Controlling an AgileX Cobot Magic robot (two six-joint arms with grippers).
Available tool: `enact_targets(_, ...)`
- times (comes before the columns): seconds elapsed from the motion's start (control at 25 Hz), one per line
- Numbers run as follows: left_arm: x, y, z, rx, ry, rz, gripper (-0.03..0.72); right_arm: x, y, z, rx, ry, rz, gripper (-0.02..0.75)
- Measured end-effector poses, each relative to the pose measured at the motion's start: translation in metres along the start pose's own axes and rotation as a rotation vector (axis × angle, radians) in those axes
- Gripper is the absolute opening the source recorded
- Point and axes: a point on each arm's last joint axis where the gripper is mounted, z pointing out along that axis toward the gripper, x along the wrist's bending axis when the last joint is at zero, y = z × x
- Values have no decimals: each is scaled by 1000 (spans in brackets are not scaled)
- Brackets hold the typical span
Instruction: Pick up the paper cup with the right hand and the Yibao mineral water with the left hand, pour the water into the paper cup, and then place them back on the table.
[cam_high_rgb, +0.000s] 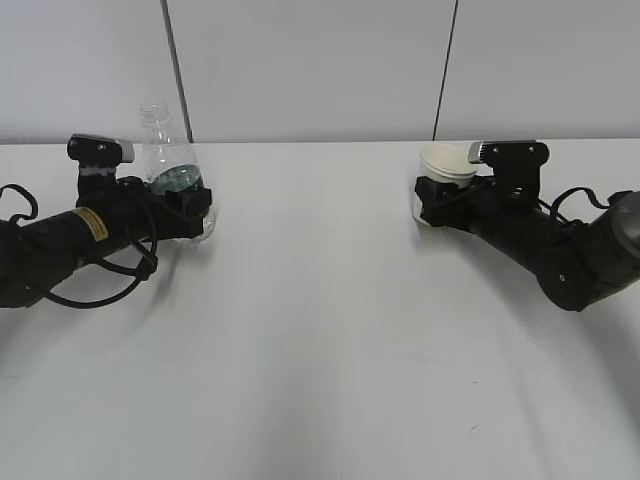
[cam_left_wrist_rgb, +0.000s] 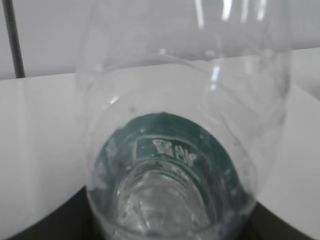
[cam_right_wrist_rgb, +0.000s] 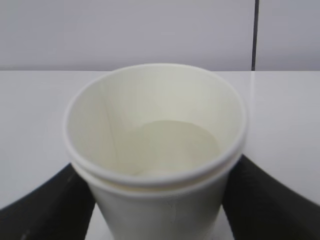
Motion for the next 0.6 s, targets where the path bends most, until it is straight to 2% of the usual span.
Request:
enact_targets(0.16, 0, 0, 0, 0, 0, 0, 352, 0, 0, 0, 2, 1, -3, 599)
enact_targets(0.6, 0, 0, 0, 0, 0, 0, 352, 0, -4, -1, 24, 0, -3, 608)
